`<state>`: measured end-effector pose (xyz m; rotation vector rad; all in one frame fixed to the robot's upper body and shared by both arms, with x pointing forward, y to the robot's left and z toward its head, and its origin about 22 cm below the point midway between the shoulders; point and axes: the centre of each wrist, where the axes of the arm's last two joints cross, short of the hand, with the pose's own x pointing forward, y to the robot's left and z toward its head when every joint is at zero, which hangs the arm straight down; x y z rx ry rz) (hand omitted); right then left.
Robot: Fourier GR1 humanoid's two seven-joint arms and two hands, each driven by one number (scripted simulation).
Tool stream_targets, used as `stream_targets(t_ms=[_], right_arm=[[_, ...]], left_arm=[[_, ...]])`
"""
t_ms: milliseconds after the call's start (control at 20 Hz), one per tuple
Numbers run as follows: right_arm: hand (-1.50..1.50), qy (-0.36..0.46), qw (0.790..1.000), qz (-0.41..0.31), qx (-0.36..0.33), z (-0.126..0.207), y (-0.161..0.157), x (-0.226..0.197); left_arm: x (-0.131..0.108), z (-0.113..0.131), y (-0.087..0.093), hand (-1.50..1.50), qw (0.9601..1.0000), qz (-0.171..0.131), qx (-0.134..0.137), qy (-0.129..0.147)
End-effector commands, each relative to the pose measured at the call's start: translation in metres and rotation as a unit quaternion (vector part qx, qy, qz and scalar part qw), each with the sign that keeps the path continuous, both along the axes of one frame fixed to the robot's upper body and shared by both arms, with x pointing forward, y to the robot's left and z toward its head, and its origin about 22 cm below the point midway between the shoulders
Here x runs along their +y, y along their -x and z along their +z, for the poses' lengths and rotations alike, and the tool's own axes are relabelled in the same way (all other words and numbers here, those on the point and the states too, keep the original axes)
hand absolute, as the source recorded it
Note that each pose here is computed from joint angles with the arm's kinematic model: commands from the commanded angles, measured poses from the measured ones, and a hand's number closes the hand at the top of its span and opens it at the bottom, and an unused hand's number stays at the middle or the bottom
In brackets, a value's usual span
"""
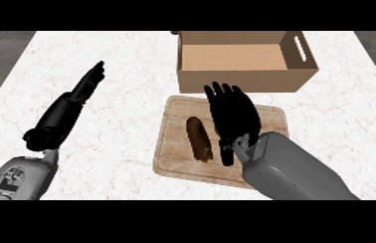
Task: Pick the can from the cutting board and place it in the cardboard box
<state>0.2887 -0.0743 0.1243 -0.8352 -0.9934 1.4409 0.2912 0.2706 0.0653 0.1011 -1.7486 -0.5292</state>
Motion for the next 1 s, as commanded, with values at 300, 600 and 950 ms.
stream_targets(t_ms=[300, 600, 950], right_arm=[[-1.50, 0.051, 0.997, -0.056, 0.011, -0.018, -0.014, -0.002], [-1.50, 0.041, 0.997, -0.063, 0.024, -0.031, -0.010, -0.007], [1.50, 0.046, 0.998, 0.030, -0.008, -0.050, -0.010, -0.026]], left_arm=[[-0.005, -0.008, 0.001, 0.00, 1.0000, 0.000, -0.002, -0.004], [-0.004, -0.011, 0.007, 0.00, 1.0000, -0.001, -0.005, 0.000], [-0.019, 0.006, -0.009, 0.00, 1.0000, -0.006, 0.004, 0.001]])
